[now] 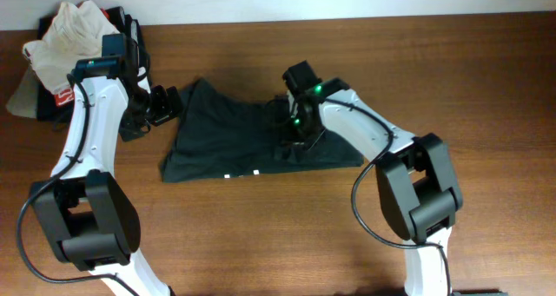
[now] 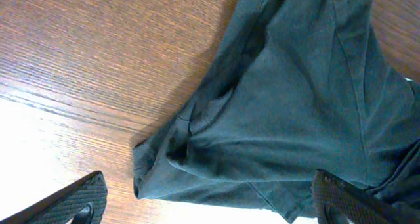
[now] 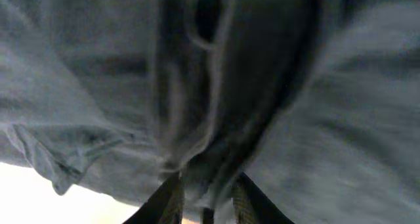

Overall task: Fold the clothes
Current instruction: 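Hold the left end with left gripper and fold right end leftward, then release the right gripper and raise it back to the right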

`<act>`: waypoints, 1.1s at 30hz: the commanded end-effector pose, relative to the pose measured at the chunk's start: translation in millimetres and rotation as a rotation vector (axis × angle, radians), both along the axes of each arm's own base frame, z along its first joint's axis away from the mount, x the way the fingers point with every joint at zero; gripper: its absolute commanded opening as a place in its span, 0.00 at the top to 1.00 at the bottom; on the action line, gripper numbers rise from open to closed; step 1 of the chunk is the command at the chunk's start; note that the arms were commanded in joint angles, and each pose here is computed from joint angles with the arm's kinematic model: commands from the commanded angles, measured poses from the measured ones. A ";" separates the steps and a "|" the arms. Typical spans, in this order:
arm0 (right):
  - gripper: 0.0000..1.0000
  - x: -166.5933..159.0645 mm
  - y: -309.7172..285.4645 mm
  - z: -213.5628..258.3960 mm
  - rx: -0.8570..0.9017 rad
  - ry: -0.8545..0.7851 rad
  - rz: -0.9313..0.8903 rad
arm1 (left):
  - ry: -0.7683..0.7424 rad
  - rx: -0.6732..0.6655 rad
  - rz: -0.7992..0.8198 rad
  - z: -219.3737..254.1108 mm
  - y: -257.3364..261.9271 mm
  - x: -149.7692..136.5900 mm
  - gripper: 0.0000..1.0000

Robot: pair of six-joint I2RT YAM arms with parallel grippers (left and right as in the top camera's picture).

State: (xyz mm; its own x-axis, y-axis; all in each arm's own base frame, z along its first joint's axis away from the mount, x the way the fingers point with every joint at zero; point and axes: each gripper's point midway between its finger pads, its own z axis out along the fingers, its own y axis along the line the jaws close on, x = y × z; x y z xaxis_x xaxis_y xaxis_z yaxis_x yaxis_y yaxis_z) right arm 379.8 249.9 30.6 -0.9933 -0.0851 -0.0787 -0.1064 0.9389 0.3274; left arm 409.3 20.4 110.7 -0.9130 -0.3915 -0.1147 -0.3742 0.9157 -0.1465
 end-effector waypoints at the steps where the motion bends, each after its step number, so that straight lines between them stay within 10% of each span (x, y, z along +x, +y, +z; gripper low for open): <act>1: 0.75 -14.5 23.1 -7.5 0.018 0.000 0.040 | 0.020 -0.012 -0.005 -7.6 -3.0 -1.8 0.01; 12: 0.92 -11.8 21.0 55.8 0.053 -0.112 0.047 | 0.019 -0.012 -0.005 -7.6 -3.0 -1.5 0.01; 14: 0.65 -4.9 12.5 92.8 0.054 -0.213 0.024 | 0.018 -0.011 -0.005 -7.6 -2.9 -1.4 0.01; 15: 0.05 -1.6 5.7 105.1 0.048 -0.246 0.006 | 0.018 -0.011 -0.005 -7.6 -2.9 -1.4 0.01; 22: 0.01 30.1 -127.4 163.0 0.024 -0.313 -0.334 | 0.001 -0.007 -0.004 -7.0 -2.0 2.9 0.01; 33: 0.01 16.7 -316.0 130.0 -0.088 -0.138 -0.785 | -0.003 -0.007 -0.005 -6.8 -2.0 3.8 0.01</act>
State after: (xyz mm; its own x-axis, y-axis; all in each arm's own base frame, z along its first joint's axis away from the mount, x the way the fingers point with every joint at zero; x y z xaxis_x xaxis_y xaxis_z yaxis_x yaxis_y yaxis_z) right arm 401.4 -44.0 169.3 -0.7764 0.5771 -0.2531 0.5021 0.8093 0.3049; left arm 414.8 21.0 111.6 -0.9101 -0.3912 -0.1365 -0.3710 0.9161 -0.1523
